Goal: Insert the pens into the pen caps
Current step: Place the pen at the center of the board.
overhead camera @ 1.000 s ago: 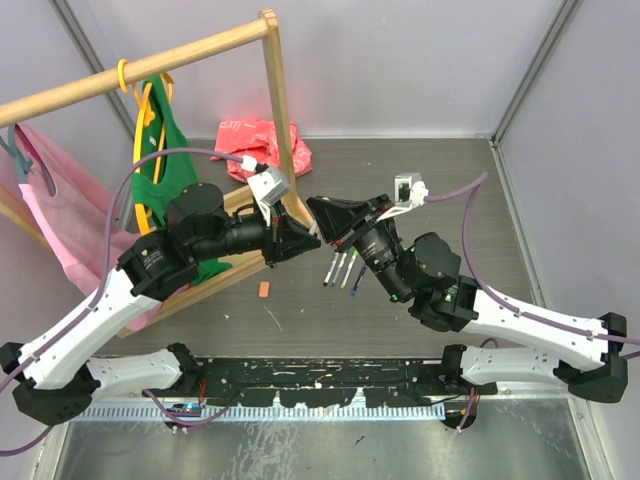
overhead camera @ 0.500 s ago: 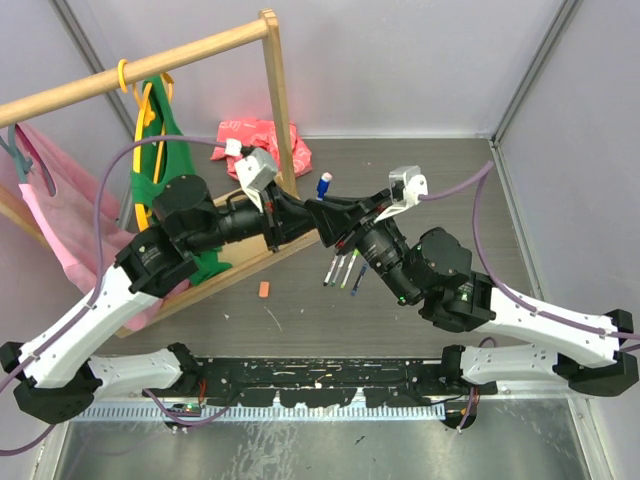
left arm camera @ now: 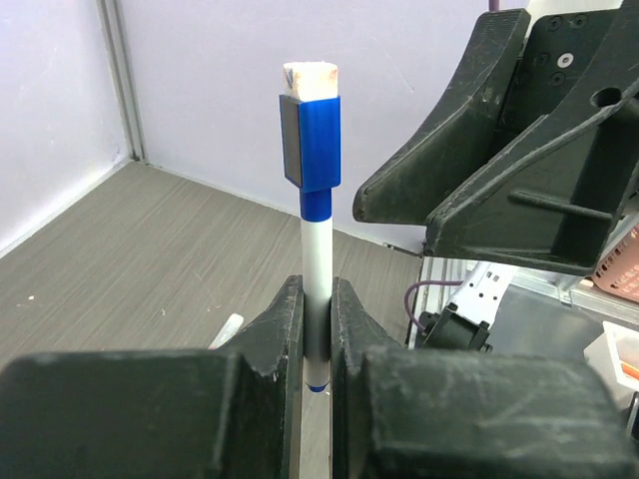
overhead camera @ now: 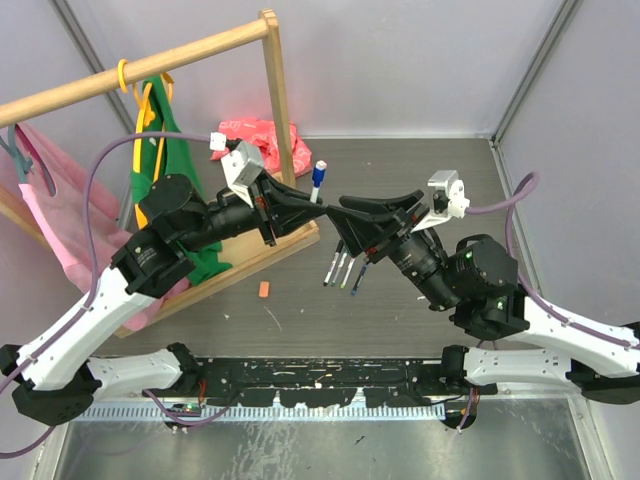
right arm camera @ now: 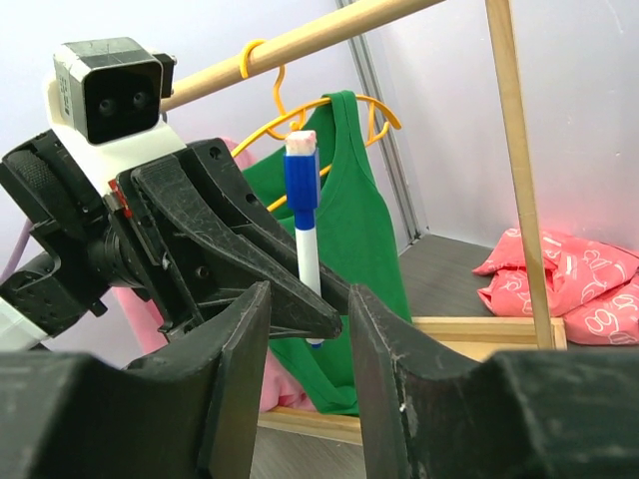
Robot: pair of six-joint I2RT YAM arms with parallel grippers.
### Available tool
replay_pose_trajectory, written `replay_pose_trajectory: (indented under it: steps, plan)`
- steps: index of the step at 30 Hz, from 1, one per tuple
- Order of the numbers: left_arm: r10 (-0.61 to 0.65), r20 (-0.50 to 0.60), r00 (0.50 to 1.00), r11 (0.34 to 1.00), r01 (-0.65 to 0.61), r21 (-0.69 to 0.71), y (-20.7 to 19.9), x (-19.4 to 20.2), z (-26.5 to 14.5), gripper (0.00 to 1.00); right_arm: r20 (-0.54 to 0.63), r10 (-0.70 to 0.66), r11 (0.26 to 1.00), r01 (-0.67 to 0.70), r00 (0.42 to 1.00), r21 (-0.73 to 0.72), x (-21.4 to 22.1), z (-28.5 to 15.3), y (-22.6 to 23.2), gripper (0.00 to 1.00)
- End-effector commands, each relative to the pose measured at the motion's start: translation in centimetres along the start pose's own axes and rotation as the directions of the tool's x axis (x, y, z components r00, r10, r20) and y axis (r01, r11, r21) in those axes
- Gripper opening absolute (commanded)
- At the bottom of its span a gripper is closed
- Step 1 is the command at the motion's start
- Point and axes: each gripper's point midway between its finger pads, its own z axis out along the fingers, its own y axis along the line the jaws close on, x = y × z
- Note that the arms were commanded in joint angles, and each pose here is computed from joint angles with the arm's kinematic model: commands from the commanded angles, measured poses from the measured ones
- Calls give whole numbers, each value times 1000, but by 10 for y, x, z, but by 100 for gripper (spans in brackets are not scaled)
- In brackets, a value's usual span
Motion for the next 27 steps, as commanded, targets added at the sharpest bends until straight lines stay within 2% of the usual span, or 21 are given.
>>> replay_pose_trajectory:
  steps: [1,14,27]
  plan:
    - [29,100,995,996,-38,83,-18,-24,-6,0,18,15,999,-15,1000,-31,-3,-3,5,43]
    - [-5,63,998,986,-6,164,-30,-11,-4,0,20,31,997,-29,999,-74,-2,4,16,43]
    - [-11,50,999,982,2,188,-35,-7,-7,0,17,45,997,-44,999,-60,2,6,15,36]
